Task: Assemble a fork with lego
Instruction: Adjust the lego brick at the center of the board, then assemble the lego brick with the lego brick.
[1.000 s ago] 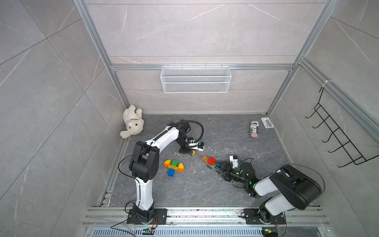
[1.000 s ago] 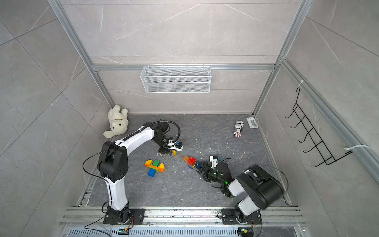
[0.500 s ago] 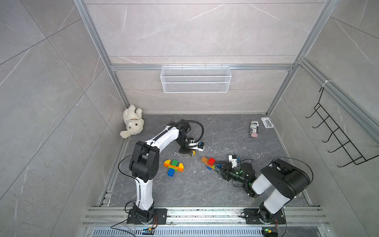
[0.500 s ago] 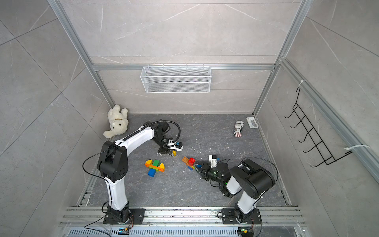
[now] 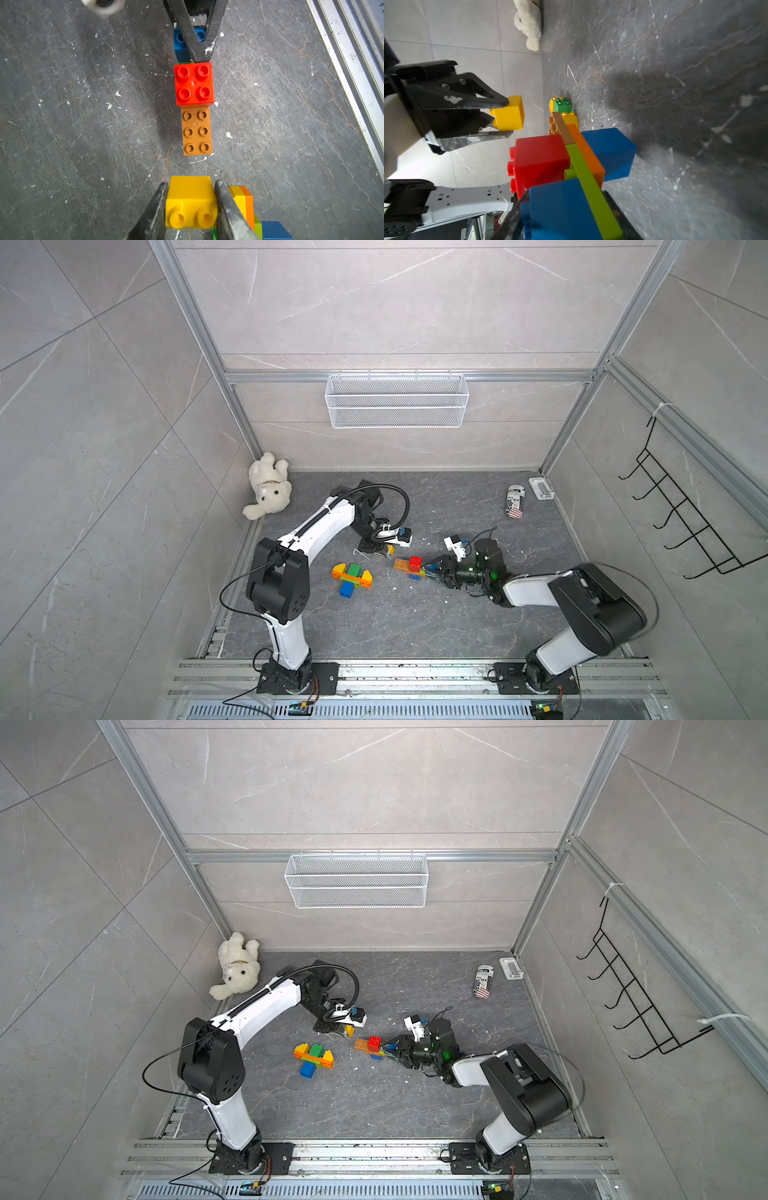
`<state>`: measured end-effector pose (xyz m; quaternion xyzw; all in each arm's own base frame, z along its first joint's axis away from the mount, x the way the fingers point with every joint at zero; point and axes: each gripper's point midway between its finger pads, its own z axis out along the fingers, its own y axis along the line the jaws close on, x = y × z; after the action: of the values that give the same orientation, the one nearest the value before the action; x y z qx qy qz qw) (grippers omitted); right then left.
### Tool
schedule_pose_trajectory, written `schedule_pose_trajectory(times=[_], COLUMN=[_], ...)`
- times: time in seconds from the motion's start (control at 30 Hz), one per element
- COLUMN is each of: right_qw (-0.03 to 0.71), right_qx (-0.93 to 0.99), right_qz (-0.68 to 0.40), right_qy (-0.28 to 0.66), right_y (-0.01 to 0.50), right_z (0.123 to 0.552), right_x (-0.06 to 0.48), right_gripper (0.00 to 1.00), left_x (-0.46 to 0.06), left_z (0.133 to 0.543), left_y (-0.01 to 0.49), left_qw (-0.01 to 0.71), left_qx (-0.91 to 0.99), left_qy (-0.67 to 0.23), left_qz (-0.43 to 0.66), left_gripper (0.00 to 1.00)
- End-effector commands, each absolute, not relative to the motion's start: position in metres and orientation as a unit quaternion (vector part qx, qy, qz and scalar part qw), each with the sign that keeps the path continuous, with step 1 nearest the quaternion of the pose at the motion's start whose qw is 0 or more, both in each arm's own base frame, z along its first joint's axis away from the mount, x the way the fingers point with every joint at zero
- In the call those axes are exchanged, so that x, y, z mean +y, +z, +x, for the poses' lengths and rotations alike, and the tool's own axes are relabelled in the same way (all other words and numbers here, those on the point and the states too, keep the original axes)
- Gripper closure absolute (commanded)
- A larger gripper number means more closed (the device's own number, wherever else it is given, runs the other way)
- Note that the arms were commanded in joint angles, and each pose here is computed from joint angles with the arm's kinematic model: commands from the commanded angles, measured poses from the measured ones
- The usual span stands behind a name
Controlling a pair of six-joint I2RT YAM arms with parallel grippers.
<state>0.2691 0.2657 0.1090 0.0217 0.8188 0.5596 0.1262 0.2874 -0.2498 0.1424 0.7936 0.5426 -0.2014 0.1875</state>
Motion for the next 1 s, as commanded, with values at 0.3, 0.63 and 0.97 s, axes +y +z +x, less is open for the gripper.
schedule_pose_trajectory(times=[0.3, 0.63, 0.97], right_qw=[0.083, 0.056, 0.055], right_qx=[0.829, 0.818, 0.820], right_qz=[-0.081, -0.077, -0.076], right_qy=[0.548, 0.567, 0.565], right_y=[0.098, 0.083, 0.076], right_z=[0.254, 0.256, 0.259], right_x=[0.268, 0.275, 0.275], right_gripper=[0.57, 0.57, 0.57], left_x=[-0.246, -0.258, -0.269], left_z=[0.269, 0.262, 0.252], left_y=[0.151, 0.145, 0.119], left_qw=[0.202, 0.190, 0.142], left_qx=[0.585, 0.603, 0.628], left_qy=[-0.218, -0.223, -0.220], left_qz=[0.754, 0.742, 0.733], left_gripper=[0.96, 0.96, 0.96])
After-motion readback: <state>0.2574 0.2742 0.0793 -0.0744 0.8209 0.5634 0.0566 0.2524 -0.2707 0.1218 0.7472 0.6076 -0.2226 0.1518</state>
